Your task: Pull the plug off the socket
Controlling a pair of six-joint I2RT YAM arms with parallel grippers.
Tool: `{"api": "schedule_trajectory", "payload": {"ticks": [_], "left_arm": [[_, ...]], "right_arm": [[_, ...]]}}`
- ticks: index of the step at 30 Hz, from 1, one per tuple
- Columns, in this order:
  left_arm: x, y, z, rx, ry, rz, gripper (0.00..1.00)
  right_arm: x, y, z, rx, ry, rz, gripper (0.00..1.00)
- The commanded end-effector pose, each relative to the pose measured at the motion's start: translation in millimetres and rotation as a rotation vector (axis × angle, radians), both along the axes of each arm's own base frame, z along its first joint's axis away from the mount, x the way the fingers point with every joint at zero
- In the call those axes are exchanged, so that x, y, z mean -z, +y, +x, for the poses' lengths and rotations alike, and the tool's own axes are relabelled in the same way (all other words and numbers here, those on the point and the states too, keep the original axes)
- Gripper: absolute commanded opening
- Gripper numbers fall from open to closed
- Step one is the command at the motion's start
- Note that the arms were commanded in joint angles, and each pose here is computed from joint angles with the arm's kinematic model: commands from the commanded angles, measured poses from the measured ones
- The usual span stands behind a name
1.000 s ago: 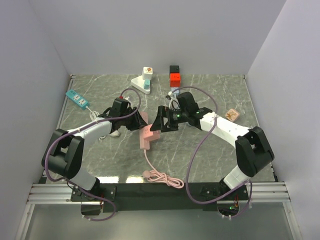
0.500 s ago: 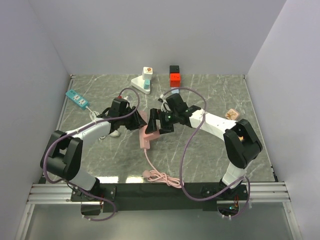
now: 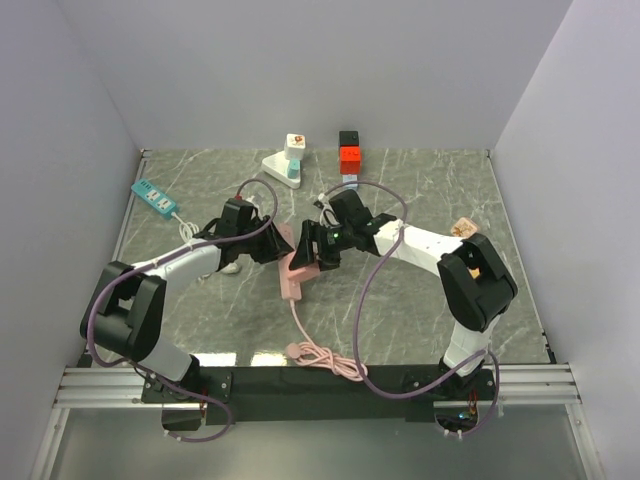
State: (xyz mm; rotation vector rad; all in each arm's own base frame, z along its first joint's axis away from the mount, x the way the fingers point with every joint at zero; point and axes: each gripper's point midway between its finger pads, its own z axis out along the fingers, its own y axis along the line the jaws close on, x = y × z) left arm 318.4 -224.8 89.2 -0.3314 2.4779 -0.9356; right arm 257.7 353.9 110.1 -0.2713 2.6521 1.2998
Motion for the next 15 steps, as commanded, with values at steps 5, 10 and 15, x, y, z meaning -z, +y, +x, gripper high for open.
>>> {"api": "schedule_trajectory", "payload": {"ticks": [5,10,15], "left_arm": [[6.1,7.3,1.3,-0.005,-0.052,0.006,0.00],[25.8,16.6,-8.1,-0.009,-0.013,0.037,0.00],[31.7,18.6,-8.3,0.000,-0.007,0.059,0.00]], "right_arm": [[-45.6,-41.9,26.9,-0.013,-0.063,0.075,0.00],[-52.3,-79.7,51.3,0.042,-0.068,0.078,0.00],[-54.0,-101.7,69.5,0.085,-0.088,0.017,0.00]]}}
